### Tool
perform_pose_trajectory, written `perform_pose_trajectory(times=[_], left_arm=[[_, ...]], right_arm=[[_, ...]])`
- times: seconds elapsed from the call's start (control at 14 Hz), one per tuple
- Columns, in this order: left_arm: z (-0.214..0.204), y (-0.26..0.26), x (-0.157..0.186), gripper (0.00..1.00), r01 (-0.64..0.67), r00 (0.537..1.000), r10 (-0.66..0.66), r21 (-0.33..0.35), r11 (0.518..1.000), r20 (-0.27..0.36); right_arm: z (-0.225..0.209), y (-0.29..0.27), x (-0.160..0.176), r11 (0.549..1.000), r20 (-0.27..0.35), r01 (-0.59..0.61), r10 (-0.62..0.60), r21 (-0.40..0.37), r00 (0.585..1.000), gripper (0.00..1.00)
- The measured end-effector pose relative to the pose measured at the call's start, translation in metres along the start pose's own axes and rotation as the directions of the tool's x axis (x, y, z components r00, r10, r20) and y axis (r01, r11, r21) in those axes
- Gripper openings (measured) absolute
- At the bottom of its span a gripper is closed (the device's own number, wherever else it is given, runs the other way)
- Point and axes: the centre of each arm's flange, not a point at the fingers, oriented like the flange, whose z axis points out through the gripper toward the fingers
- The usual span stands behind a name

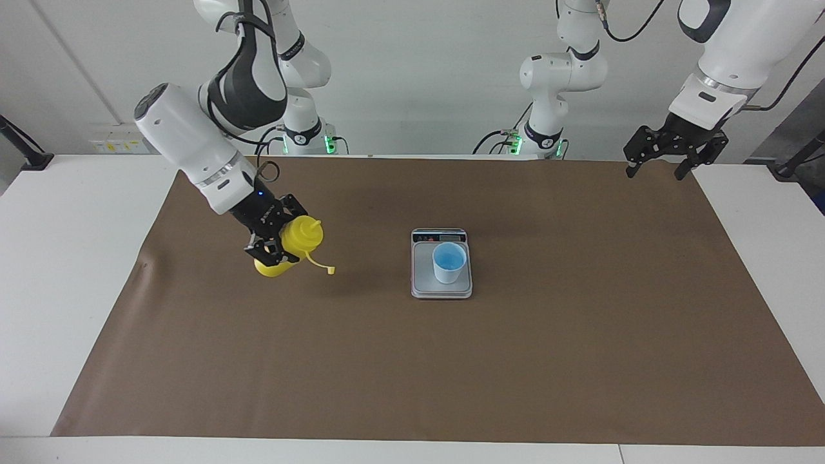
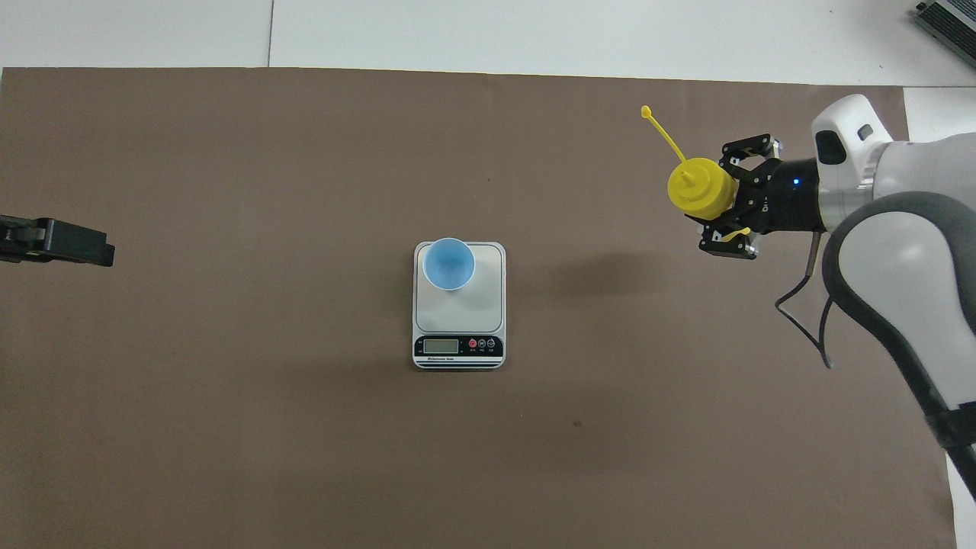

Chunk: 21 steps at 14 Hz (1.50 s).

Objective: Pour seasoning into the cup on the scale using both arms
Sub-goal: 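Raise the bottle upright and carry it back with the right gripper, then set the yellow bottle down and open the right gripper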

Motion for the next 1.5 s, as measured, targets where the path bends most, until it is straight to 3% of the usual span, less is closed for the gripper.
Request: perform_pose_trajectory(times=[0.21,0.5,0.79,1.5], left_arm=[[0.000,0.000,0.000,1.00,0.000,1.000,0.000,0.000,1.000,0.000],[0.000,0.000,0.000,1.00,0.000,1.000,0.000,0.000,1.000,0.000],[0.000,0.000,0.000,1.00,0.000,1.000,0.000,0.000,1.000,0.000],[0.000,0.000,0.000,1.00,0.000,1.000,0.000,0.000,1.000,0.000]], right_arm=[[0.003,-0.006,-0.043,0.999,-0.133,-0.037,0.040,0.030,0.990,0.46],[0.037,-0.031,-0.110,0.987,-0.330,-0.151,0.158,0.047,0.931,0.46],[0.062,-0.051,-0.123,0.969,-0.429,-0.239,0.245,0.070,0.869,0.46],[0.087,-0.076,-0.169,0.978,-0.479,-0.205,0.193,0.029,0.856,0.46]])
